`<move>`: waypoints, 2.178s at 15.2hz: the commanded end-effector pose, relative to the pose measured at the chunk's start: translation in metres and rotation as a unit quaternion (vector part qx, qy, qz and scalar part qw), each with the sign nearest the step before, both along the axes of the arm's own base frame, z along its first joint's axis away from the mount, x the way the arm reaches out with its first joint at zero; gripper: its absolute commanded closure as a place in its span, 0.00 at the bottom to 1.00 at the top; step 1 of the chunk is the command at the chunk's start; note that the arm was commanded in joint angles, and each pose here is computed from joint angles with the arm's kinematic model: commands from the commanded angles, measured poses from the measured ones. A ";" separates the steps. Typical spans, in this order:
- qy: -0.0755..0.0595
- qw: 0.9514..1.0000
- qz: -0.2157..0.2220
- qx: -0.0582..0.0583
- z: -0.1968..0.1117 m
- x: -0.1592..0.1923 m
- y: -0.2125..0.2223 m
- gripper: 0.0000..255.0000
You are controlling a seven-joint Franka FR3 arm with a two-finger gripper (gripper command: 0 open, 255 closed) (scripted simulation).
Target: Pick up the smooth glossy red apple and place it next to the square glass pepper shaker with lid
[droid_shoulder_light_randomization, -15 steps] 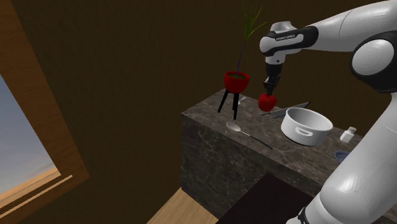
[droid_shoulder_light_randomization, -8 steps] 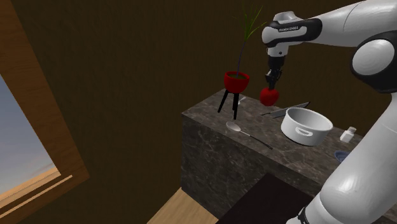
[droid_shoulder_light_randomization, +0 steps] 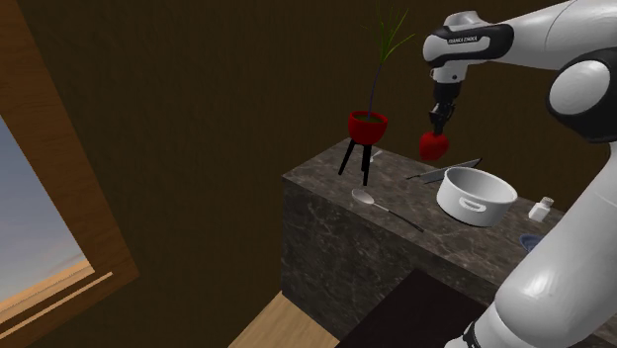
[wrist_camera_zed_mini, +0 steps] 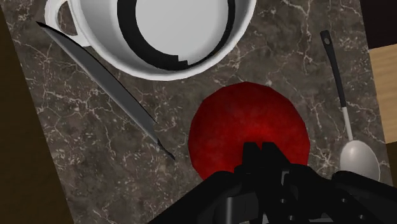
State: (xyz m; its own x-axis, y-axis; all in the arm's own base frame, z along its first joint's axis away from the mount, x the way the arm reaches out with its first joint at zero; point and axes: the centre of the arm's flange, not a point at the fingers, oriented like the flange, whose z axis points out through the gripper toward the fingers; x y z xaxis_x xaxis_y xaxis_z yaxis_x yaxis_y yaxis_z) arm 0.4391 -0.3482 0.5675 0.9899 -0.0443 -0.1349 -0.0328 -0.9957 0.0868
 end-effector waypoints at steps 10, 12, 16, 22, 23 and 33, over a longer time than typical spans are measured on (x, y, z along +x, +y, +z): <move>0.000 1.000 0.001 0.000 0.001 -0.084 -0.119 1.00; 0.000 1.000 0.001 0.000 0.001 -0.099 -0.140 1.00; 0.000 1.000 0.001 0.000 0.001 -0.130 -0.183 1.00; 0.000 1.000 0.001 0.000 0.002 -0.176 -0.248 1.00; 0.000 1.000 0.001 0.000 0.002 -0.184 -0.258 1.00; 0.000 1.000 0.001 0.000 -0.003 -0.253 -0.354 1.00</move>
State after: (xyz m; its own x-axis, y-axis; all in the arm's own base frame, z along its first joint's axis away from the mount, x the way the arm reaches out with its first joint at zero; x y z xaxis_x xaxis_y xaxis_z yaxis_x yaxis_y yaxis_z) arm 0.1911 -0.6969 0.5681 0.9895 -0.0461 -0.1369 -0.0343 -0.9956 0.0868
